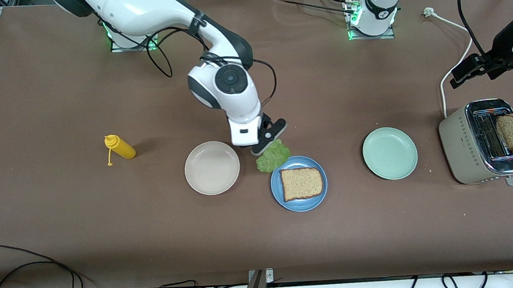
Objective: Make sandwich in blue plate with both arms
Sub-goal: 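Carry the lettuce leaf with the right gripper over the bread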
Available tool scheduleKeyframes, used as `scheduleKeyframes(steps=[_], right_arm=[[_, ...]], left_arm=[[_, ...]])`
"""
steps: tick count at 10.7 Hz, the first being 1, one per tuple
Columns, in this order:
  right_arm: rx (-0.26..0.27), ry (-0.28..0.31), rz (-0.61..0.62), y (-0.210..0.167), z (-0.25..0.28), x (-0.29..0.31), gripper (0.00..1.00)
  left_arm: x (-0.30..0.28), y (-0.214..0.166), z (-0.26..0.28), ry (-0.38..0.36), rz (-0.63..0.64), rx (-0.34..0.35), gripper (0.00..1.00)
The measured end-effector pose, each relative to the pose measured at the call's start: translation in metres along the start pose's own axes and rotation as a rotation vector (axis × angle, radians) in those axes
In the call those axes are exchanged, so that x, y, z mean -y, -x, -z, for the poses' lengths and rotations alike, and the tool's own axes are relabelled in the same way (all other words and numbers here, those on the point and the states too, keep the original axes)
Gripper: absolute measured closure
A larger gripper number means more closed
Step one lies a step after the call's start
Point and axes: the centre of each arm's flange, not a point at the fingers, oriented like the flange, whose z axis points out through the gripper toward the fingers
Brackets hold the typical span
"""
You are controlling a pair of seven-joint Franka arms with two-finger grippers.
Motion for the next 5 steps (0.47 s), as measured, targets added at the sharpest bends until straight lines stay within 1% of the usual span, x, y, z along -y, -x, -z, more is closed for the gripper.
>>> scheduleKeyframes(steps=[2,3,4,5], right_arm=[[-0.093,0.043,0.09,-0.006,-0.034,0.02,0.96],[-0.129,0.069,0.149,-0.007,-0.048,0.026,0.96],[-0.156,0.091,0.225,-0.007,-0.062,0.029,0.96],[-0.176,0.096,0.29,-0.006,-0.073,0.03,0.96]], left_arm=[[0.004,-0.001,0.0,-0.001,0.006,0.003,0.0],[0.003,0.0,0.0,-0.001,0.006,0.003,0.0],[0.002,0.0,0.0,-0.001,0.004,0.005,0.0],[0.002,0.0,-0.001,-0.002,0.004,0.008,0.0]])
